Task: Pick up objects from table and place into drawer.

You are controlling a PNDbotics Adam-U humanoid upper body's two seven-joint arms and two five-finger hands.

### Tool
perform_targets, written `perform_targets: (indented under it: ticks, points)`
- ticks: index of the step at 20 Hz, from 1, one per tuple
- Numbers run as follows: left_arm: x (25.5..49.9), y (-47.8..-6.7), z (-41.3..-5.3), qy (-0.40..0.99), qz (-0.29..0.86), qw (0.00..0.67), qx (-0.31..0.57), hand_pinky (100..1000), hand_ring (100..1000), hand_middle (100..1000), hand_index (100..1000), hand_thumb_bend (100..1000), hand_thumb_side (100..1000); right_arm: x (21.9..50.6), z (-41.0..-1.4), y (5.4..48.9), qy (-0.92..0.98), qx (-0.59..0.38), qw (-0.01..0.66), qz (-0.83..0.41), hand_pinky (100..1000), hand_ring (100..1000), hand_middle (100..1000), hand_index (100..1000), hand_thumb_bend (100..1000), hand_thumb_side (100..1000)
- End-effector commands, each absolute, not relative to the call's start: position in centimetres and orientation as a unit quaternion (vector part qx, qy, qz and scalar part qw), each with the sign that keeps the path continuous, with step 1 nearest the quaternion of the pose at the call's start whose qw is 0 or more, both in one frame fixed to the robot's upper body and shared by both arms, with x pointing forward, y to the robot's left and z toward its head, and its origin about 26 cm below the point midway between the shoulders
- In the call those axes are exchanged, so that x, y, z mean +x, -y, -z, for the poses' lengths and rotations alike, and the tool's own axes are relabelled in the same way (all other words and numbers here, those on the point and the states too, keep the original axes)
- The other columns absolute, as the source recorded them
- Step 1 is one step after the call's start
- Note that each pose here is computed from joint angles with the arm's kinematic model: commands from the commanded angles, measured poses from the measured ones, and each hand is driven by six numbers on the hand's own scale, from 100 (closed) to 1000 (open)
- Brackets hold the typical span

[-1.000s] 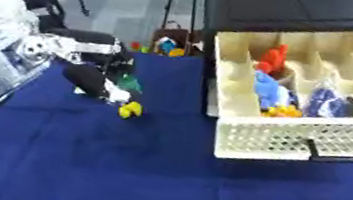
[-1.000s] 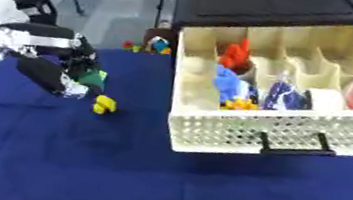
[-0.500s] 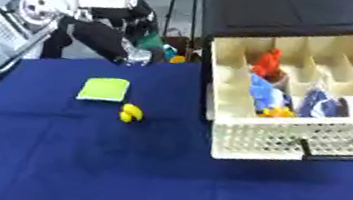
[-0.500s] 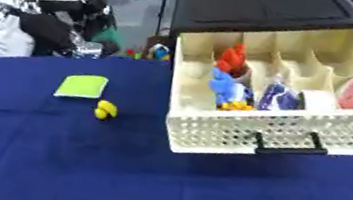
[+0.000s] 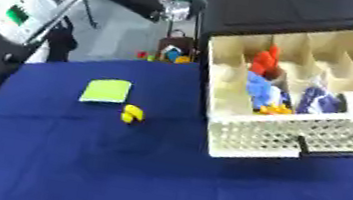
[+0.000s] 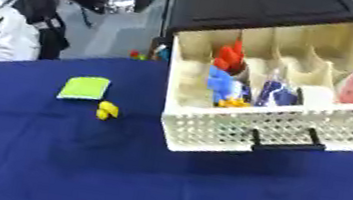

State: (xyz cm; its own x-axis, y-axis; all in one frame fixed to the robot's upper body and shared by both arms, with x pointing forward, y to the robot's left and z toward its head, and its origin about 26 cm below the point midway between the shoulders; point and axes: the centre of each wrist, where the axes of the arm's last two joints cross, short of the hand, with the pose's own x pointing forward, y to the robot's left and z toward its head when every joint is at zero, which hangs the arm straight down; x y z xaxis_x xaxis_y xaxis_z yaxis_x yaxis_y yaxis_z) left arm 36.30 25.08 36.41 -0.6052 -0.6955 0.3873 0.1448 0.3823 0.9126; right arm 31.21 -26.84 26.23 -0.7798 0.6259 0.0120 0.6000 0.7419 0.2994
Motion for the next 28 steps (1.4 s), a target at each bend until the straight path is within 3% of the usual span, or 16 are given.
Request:
perform_targets:
  ticks: [1, 12, 14, 18, 19, 20, 23, 28]
  points:
    - [36.3, -25.0, -37.6, 0.754, 0.497, 0.386, 0.190, 222, 353, 335, 520, 106, 493, 31.0, -27.1, 26.7, -0.936, 0.308, 0.077, -0.153, 592, 617, 562, 757, 100, 1000]
    - [38.6, -22.3, -35.8, 0.796, 0.451, 0.381, 0.135, 284, 409, 373, 540, 158, 493, 31.1, -27.4, 26.3, -0.937, 0.297, 0.077, -0.165, 593, 617, 561, 759, 100, 1000]
    - [39.2, -21.9, -35.3, 0.801, 0.444, 0.382, 0.126, 324, 448, 407, 598, 197, 503, 31.1, -27.3, 26.2, -0.938, 0.296, 0.075, -0.167, 594, 618, 560, 759, 100, 1000]
    - [39.6, -20.9, -34.5, 0.802, 0.460, 0.366, 0.103, 450, 594, 586, 758, 601, 608, 31.1, -27.3, 26.2, -0.938, 0.295, 0.074, -0.169, 594, 618, 561, 759, 100, 1000]
    - [39.5, -20.7, -34.4, 0.801, 0.468, 0.361, 0.097, 574, 715, 699, 847, 844, 698, 31.1, -27.3, 26.2, -0.937, 0.295, 0.074, -0.169, 594, 618, 561, 759, 100, 1000]
    - [39.5, -20.6, -34.3, 0.800, 0.475, 0.355, 0.089, 603, 751, 738, 891, 941, 734, 31.1, -27.3, 26.2, -0.937, 0.295, 0.075, -0.170, 594, 618, 560, 759, 100, 1000]
    - [39.6, -21.0, -34.2, 0.801, 0.483, 0.346, 0.070, 613, 764, 744, 919, 996, 769, 31.1, -27.3, 26.2, -0.937, 0.296, 0.074, -0.171, 595, 618, 560, 760, 100, 1000]
    - [40.1, -21.9, -33.7, 0.808, 0.473, 0.346, 0.060, 604, 760, 732, 909, 974, 769, 31.1, -27.3, 26.3, -0.937, 0.297, 0.074, -0.171, 595, 618, 561, 760, 100, 1000]
